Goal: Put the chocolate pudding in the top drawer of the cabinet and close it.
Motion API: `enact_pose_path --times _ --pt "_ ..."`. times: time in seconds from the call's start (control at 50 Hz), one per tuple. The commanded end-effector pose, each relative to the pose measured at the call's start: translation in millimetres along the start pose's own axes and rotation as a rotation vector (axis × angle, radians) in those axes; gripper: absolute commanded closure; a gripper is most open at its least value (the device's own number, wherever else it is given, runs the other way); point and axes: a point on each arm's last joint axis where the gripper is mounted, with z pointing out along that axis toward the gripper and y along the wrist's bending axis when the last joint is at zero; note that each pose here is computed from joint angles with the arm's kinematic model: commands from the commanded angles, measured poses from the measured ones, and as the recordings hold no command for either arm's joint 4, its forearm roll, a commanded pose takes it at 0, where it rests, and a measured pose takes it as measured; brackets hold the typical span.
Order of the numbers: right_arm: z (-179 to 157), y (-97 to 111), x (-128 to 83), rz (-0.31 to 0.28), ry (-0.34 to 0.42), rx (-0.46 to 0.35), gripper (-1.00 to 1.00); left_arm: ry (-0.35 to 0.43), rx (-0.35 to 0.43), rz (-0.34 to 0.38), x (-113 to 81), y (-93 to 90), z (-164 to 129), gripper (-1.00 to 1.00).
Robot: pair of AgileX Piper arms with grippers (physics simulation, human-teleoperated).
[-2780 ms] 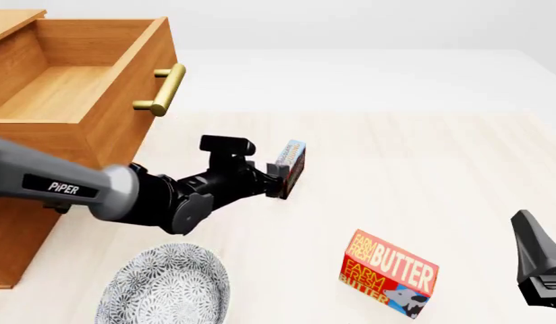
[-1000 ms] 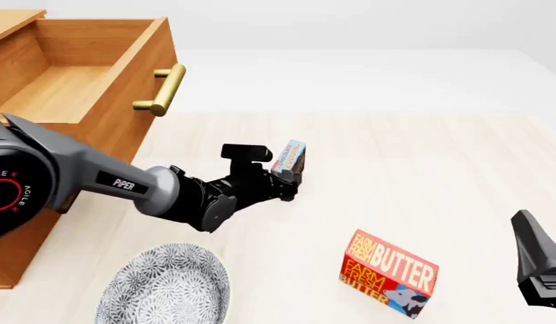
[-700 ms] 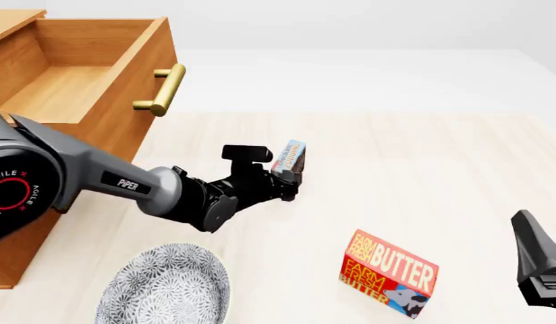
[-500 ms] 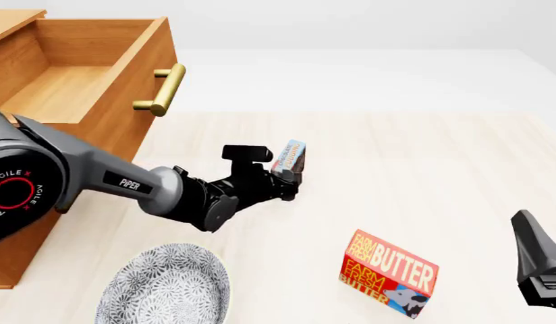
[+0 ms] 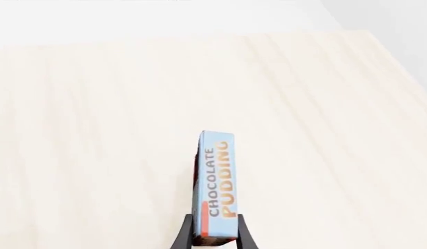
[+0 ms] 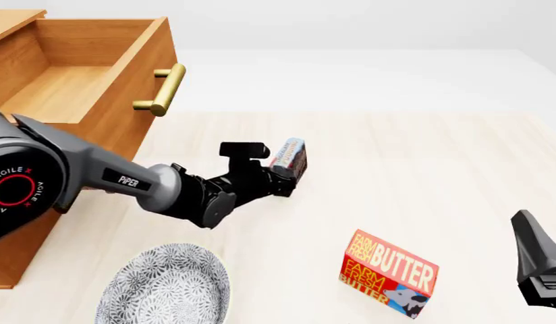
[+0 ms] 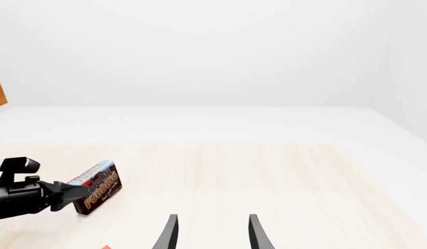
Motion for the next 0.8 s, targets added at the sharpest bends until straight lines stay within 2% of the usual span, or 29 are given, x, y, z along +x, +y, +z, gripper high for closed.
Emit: enact_pose_path --times 0.02,0.2,0.26,0.5,0.8 --pt "0 0 0 0.0 0.0 0.0 -1.0 0.001 -0.001 0.026 0.3 -0.1 -2 1.0" --pt "0 0 0 0.0 0.0 0.0 -1.0 -0.014 0.03 0.042 -3.7 -12.9 -16 1.0" --pt "0 0 0 0.0 0.0 0.0 -1.0 -0.04 0.02 0.057 -13.3 -8.0 -22 1.0" --pt "0 0 0 0.0 0.0 0.0 -1.0 -0.064 0.034 0.067 -22.5 -14.0 -37 1.0" --pt "0 0 0 0.0 0.0 0.0 -1.0 -0.103 0.08 0.097 -36.9 -32.8 -71 1.0"
